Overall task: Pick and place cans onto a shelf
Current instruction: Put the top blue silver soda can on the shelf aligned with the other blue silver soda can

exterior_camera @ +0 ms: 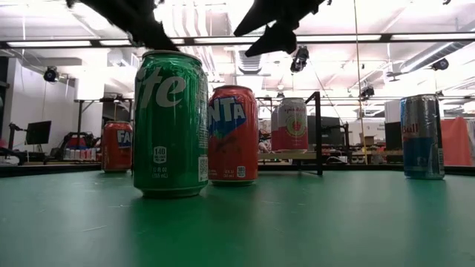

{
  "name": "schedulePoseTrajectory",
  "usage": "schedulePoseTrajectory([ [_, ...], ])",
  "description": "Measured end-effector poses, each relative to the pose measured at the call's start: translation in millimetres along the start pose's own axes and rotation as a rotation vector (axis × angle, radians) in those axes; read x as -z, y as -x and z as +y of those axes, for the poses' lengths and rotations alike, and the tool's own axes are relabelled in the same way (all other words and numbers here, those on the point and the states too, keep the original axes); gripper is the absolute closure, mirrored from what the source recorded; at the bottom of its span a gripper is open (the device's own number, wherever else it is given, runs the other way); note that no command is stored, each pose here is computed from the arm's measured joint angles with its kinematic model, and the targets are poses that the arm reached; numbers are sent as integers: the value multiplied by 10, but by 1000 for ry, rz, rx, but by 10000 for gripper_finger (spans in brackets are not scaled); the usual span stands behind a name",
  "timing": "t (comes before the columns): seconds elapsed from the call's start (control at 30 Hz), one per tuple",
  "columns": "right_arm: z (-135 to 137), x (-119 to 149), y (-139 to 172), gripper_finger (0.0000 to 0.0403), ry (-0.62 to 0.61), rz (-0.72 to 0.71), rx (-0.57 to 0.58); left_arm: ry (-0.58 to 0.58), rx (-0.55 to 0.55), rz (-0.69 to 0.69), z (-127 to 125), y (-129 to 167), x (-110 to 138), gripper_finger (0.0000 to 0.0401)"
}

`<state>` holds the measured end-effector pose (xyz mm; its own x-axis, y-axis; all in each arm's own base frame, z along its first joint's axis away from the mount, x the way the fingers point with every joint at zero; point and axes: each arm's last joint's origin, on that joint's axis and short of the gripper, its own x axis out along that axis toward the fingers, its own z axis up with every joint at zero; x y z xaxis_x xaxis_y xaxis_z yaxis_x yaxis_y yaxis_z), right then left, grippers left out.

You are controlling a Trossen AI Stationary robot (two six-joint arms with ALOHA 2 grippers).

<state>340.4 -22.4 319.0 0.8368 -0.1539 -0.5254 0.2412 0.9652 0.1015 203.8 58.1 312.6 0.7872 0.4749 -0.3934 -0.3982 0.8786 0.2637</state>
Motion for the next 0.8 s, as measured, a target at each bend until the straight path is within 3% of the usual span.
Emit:
schedulePoseTrajectory([
  [0.37,293,-31,111,77,-105,31,-68,7,231,-241,-443,378,-174,401],
  [0.6,410,45,155,77,-200,109,-75,-1,279,-365,-616,365,-61,401],
  [0.8,371,192,181,77,-325,259,1,10,299,-466,-602,406,25,401],
])
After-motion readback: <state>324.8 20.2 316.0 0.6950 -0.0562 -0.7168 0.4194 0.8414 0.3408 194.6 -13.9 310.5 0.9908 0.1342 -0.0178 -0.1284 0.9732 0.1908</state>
